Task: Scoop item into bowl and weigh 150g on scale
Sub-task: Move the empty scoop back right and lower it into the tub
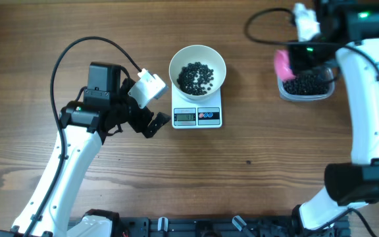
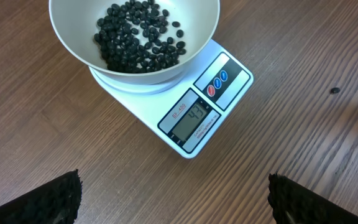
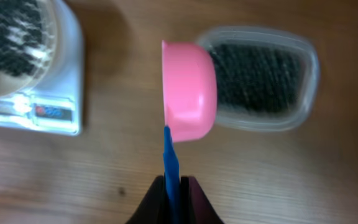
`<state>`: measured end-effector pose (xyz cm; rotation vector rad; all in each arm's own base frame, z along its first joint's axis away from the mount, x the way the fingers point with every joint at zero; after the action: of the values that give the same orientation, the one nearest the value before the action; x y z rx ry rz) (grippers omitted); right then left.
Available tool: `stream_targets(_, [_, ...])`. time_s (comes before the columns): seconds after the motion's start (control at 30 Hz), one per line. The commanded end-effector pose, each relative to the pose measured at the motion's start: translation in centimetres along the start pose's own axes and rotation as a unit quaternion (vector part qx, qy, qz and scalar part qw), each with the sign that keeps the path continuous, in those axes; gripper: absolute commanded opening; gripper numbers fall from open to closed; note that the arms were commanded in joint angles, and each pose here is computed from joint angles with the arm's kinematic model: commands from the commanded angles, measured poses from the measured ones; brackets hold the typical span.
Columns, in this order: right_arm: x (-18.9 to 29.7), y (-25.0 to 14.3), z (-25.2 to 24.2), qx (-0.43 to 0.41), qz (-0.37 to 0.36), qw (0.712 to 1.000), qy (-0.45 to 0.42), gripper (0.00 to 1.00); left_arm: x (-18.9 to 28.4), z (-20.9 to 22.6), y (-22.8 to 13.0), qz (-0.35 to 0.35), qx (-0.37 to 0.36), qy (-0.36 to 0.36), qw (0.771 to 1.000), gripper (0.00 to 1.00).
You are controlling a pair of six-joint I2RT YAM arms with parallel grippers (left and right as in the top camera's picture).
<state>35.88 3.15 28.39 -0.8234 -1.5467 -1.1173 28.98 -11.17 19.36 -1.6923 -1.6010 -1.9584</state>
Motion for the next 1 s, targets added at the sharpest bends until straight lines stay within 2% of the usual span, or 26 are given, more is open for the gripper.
stream_targets(0.0, [-1.5,-2.2,-3.9,-0.077,0.053,0.996,0.014,0.04,0.3,-0.3,0.2,-0.007,-0.014,-0.003,1.0,1.0])
stream_targets(0.17, [-2.5,-3.0,-7.0,-0.116,0.062,0.991,0.005,0.04,0.3,-0.3,0.2,-0.007,-0.014,-0.003,1.0,1.0])
stream_targets(0.47, [-8.9,-3.6,-10.6,-0.125,0.152,0.979,-0.045,0.04,0.3,-0.3,0.2,-0.007,-0.014,-0.003,1.0,1.0])
stream_targets(0.77, [-9.9,-3.3,-13.0,-0.139,0.154,0.971,-0.122,0.04,0.3,-0.3,0.2,-0.007,-0.014,-0.003,1.0,1.0])
stream_targets(0.97, [-12.1,-3.9,-12.6,-0.119,0.187,0.969,-0.104,0.04,0.3,-0.3,0.2,-0.007,-0.014,-0.003,1.0,1.0])
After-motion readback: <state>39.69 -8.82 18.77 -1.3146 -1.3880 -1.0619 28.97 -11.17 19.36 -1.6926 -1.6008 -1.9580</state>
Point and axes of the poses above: each gripper's point midway between its finger pads, its own x axis back along the fingers, its own z axis along the line the jaws close on, y = z × x, the point moved 4 cm from there along x, back along the fingers, and after that the axes turned 11 degrees about x, right-handed, at the moved point
